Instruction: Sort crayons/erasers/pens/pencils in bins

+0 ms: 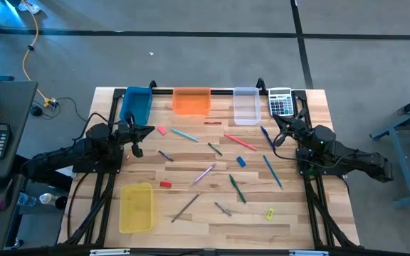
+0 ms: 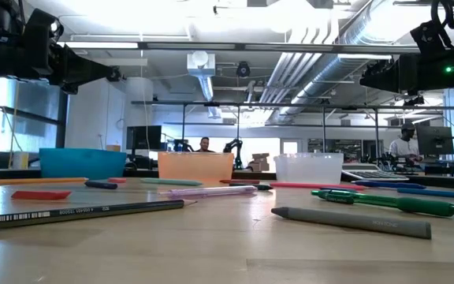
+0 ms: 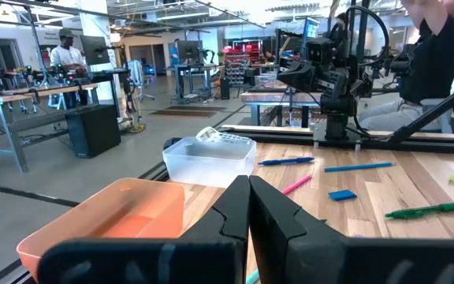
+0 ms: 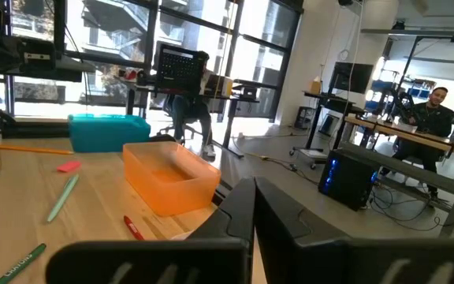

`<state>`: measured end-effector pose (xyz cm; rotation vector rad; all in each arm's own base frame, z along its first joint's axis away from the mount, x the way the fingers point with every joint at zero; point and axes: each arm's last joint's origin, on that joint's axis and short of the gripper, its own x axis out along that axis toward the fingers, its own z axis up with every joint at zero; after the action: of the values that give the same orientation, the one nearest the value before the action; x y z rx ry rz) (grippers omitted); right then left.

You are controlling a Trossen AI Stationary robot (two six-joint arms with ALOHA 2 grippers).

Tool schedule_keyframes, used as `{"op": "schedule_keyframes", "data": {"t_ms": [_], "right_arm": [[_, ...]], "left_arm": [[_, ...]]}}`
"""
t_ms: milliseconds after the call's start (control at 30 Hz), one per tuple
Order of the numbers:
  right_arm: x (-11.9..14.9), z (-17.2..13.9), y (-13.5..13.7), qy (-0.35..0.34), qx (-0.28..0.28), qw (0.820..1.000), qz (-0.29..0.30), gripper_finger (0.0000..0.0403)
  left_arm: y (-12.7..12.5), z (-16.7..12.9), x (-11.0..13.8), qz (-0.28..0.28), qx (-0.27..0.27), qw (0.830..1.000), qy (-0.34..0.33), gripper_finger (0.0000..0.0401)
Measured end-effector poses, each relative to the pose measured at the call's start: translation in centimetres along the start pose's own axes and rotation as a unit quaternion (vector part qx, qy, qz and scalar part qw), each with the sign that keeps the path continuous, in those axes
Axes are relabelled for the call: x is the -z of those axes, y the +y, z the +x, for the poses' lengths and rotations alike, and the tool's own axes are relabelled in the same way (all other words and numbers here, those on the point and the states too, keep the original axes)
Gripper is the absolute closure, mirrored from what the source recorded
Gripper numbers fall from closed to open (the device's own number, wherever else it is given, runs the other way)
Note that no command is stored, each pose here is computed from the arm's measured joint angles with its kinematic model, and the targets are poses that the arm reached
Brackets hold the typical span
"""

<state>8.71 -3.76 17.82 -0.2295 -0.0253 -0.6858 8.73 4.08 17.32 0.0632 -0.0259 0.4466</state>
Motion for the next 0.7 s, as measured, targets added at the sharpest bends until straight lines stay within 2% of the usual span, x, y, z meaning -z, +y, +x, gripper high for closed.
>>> {"op": "schedule_keyframes", "data": {"t_ms": [300, 467, 700], "right_arm": [[0.00, 0.00, 0.00, 0.000, 0.000, 1.000, 0.000, 0.0402], [0.00, 0.00, 0.00, 0.000, 0.000, 1.000, 0.000, 0.0402], [0.00, 0.00, 0.00, 0.000, 0.000, 1.000, 0.000, 0.0402]], "left_arm": [[0.01, 0.00, -0.15, -0.001, 0.000, 1.000, -0.008, 0.0401], [0.02, 0.00, -0.22, -0.021, -0.001, 1.000, -0.012, 0.0401], [0.02, -0.01, -0.36, -0.002, -0.001, 1.000, -0.019, 0.0401]]}}
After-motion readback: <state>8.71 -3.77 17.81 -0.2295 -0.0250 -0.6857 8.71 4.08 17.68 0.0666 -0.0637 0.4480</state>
